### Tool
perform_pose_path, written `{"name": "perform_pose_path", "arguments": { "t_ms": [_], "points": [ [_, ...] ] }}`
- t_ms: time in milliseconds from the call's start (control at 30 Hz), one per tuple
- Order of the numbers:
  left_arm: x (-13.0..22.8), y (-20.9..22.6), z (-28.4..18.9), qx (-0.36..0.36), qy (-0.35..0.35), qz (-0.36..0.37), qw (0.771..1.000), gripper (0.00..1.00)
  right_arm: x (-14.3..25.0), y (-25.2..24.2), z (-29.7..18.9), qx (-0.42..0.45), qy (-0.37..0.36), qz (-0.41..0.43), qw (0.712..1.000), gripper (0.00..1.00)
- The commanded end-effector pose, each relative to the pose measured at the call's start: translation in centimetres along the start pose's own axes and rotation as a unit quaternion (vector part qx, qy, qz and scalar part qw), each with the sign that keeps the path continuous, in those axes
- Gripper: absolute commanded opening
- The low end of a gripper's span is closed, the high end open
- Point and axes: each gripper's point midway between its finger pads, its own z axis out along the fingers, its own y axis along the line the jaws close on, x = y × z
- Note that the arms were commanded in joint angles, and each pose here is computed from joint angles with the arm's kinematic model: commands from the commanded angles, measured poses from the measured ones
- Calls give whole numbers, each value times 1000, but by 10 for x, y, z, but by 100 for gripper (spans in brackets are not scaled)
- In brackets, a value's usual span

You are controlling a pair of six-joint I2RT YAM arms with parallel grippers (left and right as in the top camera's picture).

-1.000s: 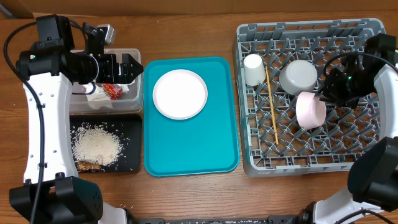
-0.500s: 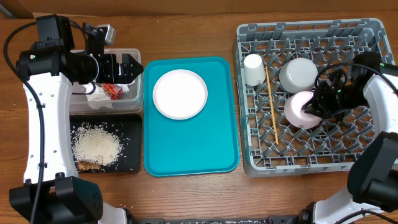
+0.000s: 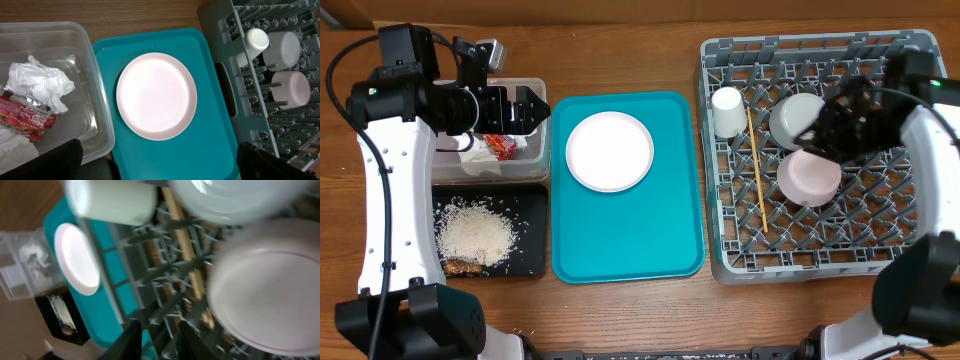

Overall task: Sort waste into correct bins and load items into the dishwasher
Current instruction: 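Move the right gripper back over the pink plate on the tray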

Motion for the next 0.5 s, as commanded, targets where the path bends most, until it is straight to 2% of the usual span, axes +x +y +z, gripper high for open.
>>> {"name": "perform_pose_path", "arguments": {
  "t_ms": [0,233,467],
  "points": [
    [-8,-6,-7,-1,-12,9,1000,100,9,59,-8,-25,-25,-97,995,27],
    [-8,-6,-7,-1,-12,9,1000,100,39,145,38,-44,-19,-237,970,30],
    [-8,-6,-7,-1,-12,9,1000,100,64,206,92,-10,-59,-286,956,39]
  ]
}}
